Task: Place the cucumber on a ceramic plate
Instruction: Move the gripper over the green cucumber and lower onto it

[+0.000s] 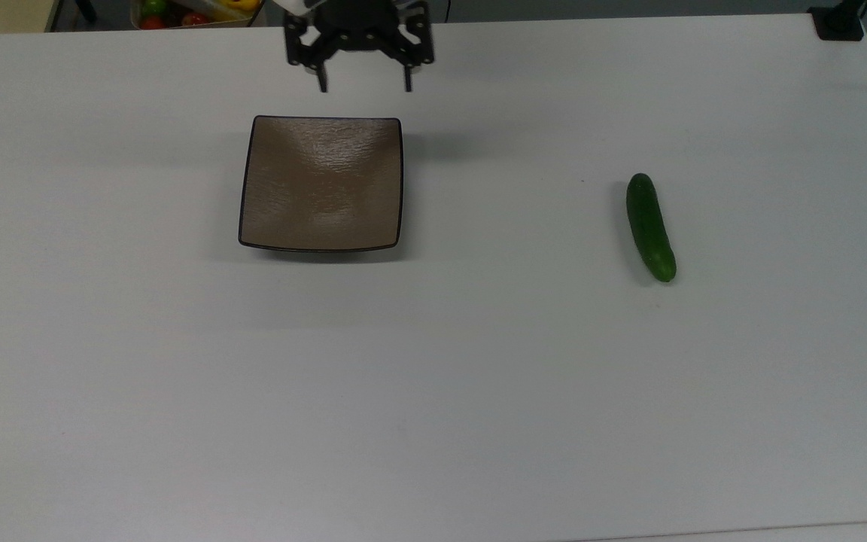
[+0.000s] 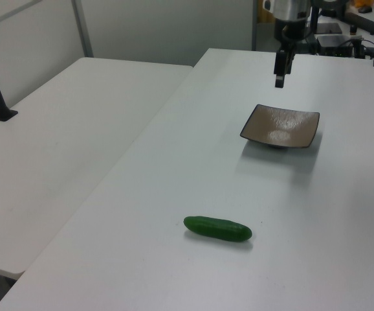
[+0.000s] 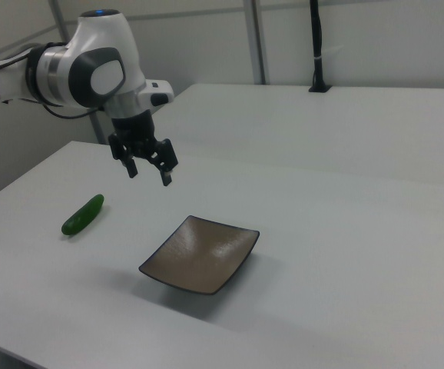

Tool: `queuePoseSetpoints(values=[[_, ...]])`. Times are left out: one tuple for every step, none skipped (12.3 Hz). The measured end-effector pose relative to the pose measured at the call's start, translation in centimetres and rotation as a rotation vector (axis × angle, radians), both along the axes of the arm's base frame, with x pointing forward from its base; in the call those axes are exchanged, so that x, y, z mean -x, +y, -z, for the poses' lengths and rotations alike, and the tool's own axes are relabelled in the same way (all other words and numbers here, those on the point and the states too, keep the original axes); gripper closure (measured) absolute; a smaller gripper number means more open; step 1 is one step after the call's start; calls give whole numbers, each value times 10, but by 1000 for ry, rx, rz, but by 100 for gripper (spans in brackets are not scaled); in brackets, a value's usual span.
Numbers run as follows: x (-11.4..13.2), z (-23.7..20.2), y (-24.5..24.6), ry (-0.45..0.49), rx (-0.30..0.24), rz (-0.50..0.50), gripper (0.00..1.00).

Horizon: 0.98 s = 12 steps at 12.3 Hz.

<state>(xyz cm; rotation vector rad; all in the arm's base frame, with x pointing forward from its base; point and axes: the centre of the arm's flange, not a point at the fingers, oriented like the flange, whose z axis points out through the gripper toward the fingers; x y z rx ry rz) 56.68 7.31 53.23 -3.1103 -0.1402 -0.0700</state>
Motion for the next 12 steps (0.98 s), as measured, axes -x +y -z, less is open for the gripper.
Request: queuePoseSetpoints(values=[[0,-1,13,-4,-24,-3,0],[1,-6,36,-9,-57,-3,0],[3,-11,57,-20,-75,11,0],[3,-15,80,-47,-93,38,0],[2,-14,102,-71,-111,57,0],[2,-7,127,-86,-129,67,0],[2,3,151,-93,-145,70,0],[2,15,174,-93,-159,74,0],[3,30,195,-86,-168,74,0],[4,48,215,-74,-172,70,0],[3,63,231,-61,-171,71,0],[0,77,244,-52,-151,63,0]])
